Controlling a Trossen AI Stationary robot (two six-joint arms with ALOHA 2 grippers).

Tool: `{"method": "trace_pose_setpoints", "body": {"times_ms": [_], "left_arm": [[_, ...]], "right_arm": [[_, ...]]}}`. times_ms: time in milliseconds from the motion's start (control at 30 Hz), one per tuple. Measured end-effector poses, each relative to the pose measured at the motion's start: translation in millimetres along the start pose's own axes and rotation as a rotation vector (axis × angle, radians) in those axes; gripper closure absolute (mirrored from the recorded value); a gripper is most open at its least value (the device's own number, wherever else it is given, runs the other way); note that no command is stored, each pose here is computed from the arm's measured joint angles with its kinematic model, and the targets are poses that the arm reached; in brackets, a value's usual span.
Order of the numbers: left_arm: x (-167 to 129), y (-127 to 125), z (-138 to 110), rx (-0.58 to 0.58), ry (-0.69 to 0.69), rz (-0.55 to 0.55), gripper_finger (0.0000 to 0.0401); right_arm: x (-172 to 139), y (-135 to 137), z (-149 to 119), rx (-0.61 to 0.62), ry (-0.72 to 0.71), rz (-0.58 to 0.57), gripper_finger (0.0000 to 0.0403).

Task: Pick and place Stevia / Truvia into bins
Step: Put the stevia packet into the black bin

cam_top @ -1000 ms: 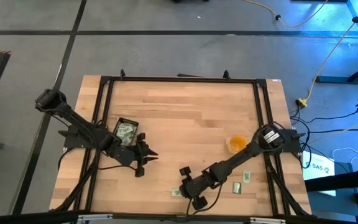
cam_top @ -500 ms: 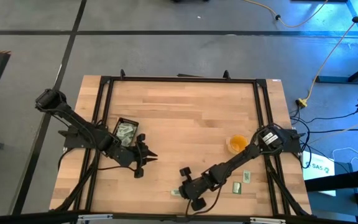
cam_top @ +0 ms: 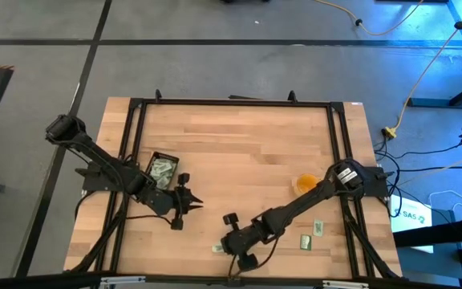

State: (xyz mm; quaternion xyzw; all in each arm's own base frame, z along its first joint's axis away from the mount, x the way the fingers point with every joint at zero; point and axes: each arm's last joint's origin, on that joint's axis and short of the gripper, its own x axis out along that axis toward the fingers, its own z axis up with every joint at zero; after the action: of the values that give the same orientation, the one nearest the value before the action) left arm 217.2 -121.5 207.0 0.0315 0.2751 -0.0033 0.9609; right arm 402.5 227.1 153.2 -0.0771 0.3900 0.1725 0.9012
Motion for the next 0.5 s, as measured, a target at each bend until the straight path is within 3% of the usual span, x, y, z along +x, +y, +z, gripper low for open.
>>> {"method": "trace_pose_setpoints", "body": {"times_ms": [200,500], "left_arm": [[-0.9,-4.9,-1.7,0.117,0.01,-0.051,0.034],[0.4,-26.3,0.3,0.281,-0.093,-0.117,0.029]], "right_arm": [[-25.0,-19.9,27.4,-0.021,-0.133,0.247,0.0401],[-41.7,-62.0,54.9,0.105,-0.363,0.191,0.0401]]}}
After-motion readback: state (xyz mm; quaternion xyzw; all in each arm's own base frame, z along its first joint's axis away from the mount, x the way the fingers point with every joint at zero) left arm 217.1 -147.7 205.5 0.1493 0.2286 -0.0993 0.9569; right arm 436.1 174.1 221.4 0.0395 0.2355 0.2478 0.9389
